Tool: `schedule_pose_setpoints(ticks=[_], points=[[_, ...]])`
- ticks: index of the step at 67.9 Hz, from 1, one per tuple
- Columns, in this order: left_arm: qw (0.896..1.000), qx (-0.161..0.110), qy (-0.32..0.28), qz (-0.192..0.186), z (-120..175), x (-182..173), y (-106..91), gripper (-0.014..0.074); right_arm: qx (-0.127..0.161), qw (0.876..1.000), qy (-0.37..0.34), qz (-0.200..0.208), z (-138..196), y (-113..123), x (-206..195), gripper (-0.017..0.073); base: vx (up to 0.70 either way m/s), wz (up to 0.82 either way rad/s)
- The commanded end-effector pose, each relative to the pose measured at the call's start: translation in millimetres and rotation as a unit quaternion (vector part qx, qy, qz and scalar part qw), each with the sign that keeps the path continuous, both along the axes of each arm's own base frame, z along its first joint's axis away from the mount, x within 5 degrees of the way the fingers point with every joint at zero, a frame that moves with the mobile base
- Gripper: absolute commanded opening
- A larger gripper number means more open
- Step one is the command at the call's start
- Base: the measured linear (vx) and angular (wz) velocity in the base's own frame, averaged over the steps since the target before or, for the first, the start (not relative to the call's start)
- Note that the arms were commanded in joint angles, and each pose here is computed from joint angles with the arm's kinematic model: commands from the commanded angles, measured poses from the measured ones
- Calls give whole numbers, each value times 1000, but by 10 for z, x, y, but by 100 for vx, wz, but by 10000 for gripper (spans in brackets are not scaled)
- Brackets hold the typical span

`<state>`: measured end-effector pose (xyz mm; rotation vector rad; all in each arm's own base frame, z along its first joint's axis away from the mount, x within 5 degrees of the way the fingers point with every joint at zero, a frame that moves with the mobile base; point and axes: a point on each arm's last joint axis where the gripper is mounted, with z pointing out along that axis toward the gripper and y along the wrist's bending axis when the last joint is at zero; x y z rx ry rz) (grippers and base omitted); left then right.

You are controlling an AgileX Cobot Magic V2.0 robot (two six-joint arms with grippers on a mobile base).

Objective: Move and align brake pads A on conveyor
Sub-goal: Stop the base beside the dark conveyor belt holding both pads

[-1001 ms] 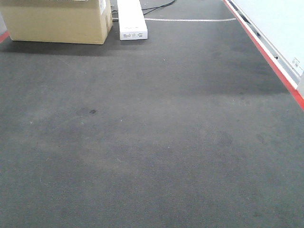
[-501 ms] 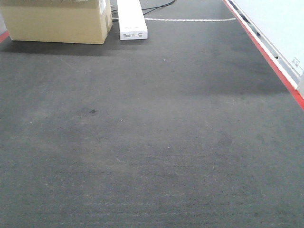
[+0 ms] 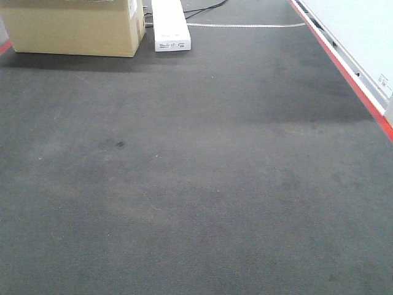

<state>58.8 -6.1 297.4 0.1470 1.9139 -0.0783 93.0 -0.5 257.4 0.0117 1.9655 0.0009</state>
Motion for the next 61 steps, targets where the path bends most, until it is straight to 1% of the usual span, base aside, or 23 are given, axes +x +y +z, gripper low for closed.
schedule_pose_setpoints(ticks=[1, 61], points=[[998, -8, -57, -7, 169, 14, -12, -6, -6, 998, -60, -1, 185, -6, 37, -4, 0, 0], [998, -9, -59, -7, 173, 16, -13, -6, -6, 998, -60, -1, 185, -6, 37, -4, 0, 0]])
